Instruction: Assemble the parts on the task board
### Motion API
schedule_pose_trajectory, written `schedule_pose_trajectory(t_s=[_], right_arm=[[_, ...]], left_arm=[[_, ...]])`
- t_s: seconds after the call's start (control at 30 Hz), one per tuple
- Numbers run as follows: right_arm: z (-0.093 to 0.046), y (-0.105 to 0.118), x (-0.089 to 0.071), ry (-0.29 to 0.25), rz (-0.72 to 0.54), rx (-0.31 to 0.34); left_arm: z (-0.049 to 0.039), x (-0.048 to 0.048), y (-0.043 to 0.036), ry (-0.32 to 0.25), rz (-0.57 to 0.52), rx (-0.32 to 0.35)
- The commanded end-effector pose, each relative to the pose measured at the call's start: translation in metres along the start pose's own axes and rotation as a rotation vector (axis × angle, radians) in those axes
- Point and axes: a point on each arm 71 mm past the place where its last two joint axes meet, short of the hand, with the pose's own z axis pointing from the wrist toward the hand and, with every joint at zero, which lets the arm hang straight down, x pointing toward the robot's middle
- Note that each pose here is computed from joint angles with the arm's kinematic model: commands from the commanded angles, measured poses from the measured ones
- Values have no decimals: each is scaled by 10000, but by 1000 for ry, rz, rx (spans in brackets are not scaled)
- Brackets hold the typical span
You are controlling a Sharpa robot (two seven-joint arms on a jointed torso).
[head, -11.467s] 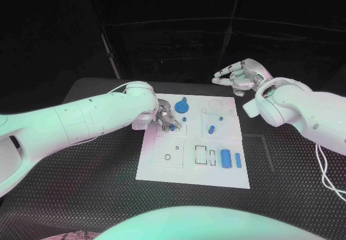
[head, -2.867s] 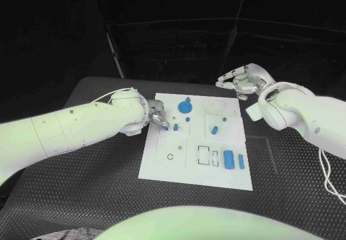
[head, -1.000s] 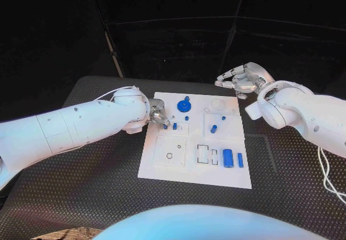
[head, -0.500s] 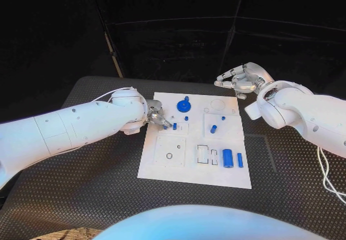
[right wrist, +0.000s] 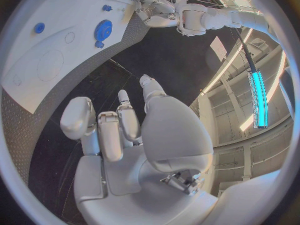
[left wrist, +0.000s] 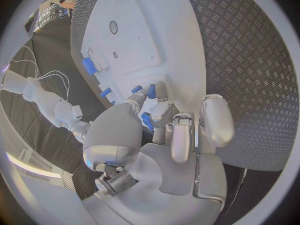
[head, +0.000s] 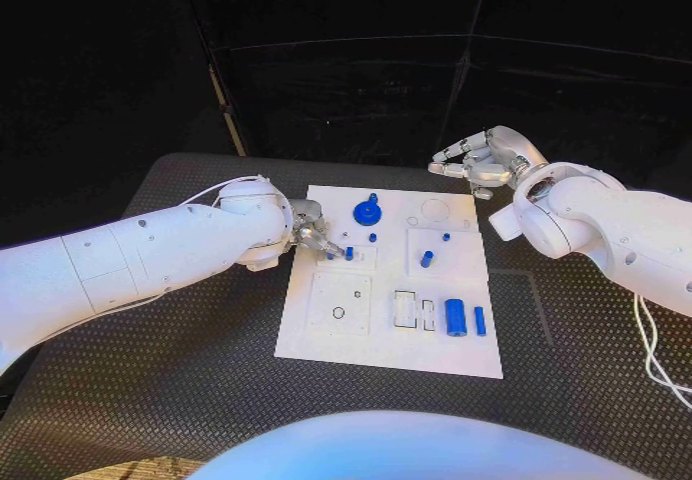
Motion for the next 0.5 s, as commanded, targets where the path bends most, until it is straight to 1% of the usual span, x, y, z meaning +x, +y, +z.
schedule_pose_trajectory(t_s=[0.03, 0.23, 0.33, 0.4, 0.5], right_arm=[[1, 13, 2, 2, -1, -9], [-2, 4, 1, 1, -1, -7], [-2, 1, 1, 1, -1, -7], [-1, -1, 3, 1, -1, -7], [0, -4, 10, 2, 0, -6]], left_arm=[[-43, -85, -15, -51, -103, 22], [-147, -251, -5, -106, -208, 53], [-198, -328, -14, -136, -243, 77], [-221, -374, -35, -159, -261, 105], [-235, -440, -117, -208, -282, 193]])
